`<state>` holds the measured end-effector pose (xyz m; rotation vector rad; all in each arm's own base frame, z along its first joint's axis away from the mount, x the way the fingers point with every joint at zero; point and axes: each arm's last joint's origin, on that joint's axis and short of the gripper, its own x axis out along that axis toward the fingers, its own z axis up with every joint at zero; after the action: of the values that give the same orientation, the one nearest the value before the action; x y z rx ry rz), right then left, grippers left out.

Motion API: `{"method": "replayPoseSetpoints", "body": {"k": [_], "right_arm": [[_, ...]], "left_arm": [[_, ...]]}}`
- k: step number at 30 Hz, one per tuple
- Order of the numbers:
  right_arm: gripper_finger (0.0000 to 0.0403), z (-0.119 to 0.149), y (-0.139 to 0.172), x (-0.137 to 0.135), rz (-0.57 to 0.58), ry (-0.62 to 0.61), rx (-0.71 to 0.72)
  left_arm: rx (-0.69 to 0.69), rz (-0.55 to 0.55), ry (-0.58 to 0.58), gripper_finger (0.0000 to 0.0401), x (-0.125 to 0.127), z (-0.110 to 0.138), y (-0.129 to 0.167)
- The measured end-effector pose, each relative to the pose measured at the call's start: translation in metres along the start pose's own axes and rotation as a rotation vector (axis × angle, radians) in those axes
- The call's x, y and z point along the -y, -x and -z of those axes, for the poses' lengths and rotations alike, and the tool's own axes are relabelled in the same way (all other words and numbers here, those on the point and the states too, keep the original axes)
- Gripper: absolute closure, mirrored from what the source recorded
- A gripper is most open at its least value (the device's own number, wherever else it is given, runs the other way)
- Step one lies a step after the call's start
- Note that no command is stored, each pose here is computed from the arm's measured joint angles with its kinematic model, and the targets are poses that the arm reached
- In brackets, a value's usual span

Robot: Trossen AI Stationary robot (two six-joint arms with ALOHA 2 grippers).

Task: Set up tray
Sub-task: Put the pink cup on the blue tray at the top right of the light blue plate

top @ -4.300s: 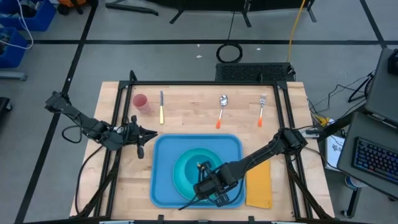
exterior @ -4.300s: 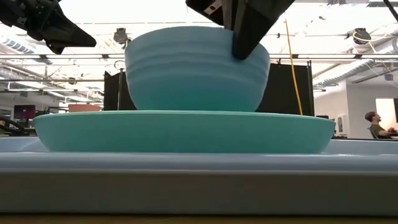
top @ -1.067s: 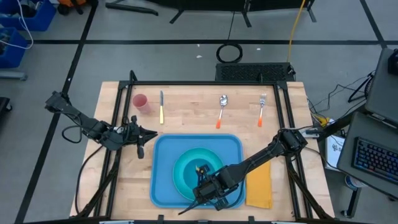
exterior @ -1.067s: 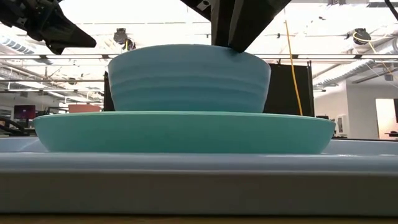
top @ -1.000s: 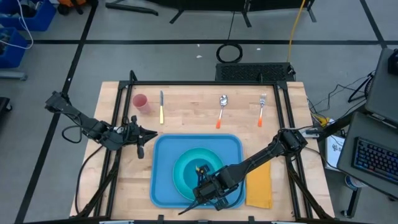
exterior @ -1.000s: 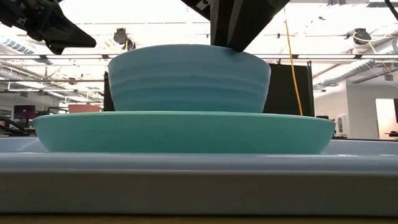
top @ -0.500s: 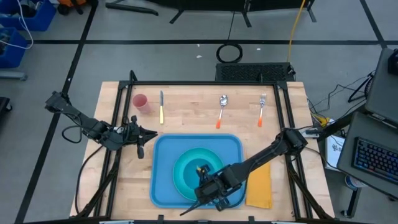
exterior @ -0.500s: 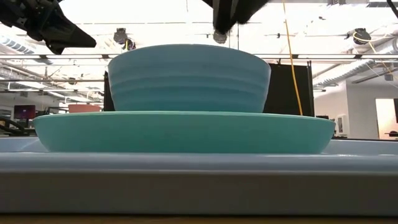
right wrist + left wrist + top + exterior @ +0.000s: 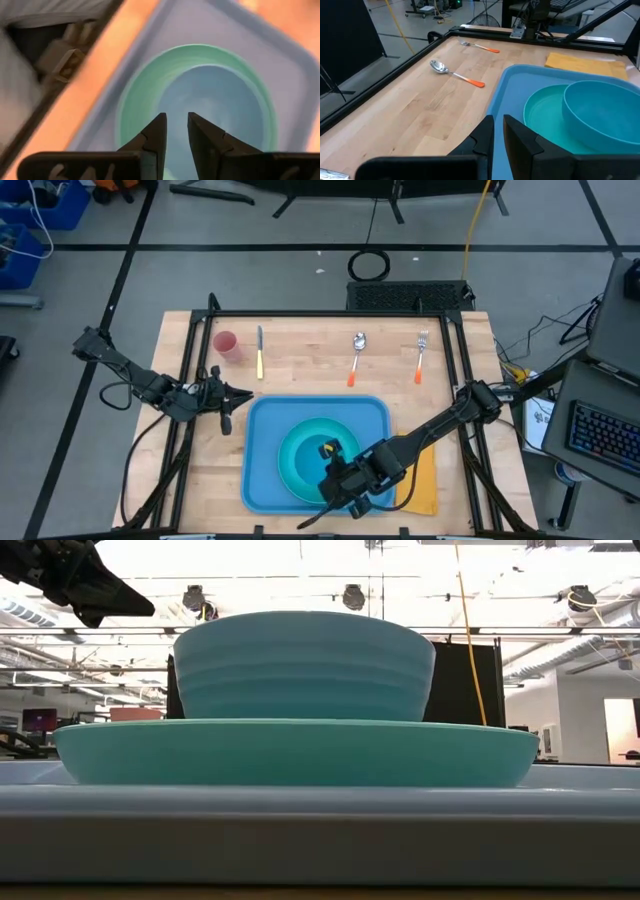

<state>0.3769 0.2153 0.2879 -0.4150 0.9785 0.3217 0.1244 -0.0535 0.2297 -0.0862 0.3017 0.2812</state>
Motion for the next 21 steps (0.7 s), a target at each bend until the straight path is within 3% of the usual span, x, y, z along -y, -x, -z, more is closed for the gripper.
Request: {"method": "replayPoseSetpoints", "body": {"k": [9, 13, 21], "right_arm": [[0.0332, 0.003, 0.003, 0.008, 0.159, -0.047, -0.02], [0.0332, 0.01, -0.005, 0.007, 0.202, -0.065, -0.05], [0.0332, 0.03, -0.022, 0.006, 0.391, -0.089, -0.099]], "left_arm": [[-0.009, 0.028, 0.065, 0.0354, 0.001, 0.0, 0.0], [0.005, -0.011, 0.091, 0.0354, -0.001, -0.001, -0.001], [0.015, -0.116, 0.195, 0.0354, -0.013, -0.004, -0.009]]}}
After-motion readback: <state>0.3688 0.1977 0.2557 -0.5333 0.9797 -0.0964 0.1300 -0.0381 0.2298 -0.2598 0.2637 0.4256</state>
